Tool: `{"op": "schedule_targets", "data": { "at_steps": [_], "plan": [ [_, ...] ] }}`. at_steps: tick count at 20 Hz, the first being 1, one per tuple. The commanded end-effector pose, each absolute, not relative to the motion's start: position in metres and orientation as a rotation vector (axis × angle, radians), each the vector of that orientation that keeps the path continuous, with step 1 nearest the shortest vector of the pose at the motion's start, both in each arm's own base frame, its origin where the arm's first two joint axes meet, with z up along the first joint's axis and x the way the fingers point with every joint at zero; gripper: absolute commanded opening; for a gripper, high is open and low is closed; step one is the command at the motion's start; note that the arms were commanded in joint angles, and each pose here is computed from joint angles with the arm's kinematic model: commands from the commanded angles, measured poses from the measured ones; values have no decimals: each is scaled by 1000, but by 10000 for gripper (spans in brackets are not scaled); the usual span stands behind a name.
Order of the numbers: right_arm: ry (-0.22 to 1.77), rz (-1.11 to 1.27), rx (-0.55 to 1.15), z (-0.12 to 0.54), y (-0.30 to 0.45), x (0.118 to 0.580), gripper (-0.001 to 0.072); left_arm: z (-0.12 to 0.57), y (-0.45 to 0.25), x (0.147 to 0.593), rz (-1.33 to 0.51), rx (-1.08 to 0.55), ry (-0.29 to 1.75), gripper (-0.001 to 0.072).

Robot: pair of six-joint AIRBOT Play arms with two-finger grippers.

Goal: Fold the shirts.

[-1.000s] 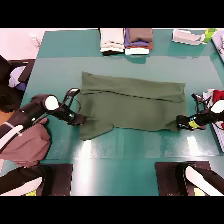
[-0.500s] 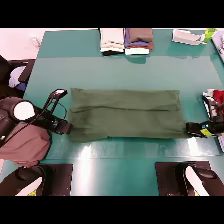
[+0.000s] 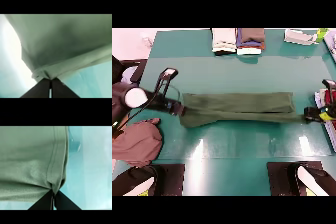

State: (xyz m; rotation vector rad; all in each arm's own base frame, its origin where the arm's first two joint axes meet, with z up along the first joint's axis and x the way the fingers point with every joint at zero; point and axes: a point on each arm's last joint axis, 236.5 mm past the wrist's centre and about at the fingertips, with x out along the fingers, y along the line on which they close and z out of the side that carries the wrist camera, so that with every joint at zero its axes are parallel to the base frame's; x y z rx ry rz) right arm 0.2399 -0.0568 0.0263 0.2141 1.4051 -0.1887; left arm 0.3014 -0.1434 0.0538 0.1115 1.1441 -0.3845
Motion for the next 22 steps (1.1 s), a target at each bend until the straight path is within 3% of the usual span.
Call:
{"op": "schedule_targets", "data": {
  "at_steps": [1,7,11,12,13,14,15,16,20,21,22],
  "plan": [
    [1374,-165,258,26,-60,295,17,45,-158,367,-373,152,1050,25],
    [1376,-160,342,6,-68,369,18,-5,-142,435,-288,99,1067,26],
    [1385,-143,370,-6,-69,399,21,-6,-140,448,-278,87,1029,28],
    [1375,-135,381,-6,-68,407,23,-5,-141,448,-278,83,1030,95],
    [1358,-128,391,-5,-68,415,63,-4,-141,448,-268,62,1031,344],
    [1336,-118,403,-2,-66,422,260,-2,-141,449,-257,43,1034,469],
    [1308,-110,409,4,-65,430,415,1,-141,448,-257,44,1038,466],
    [1287,-102,396,10,-67,434,450,6,-142,448,-258,46,1046,466],
    [1315,-99,343,17,-84,421,454,14,-139,432,-261,60,1136,464],
    [1332,-106,348,16,-91,415,532,12,-140,427,-265,55,1158,357],
    [1342,-117,360,15,-98,411,594,11,-142,423,-275,52,1174,173]
  ]
}}
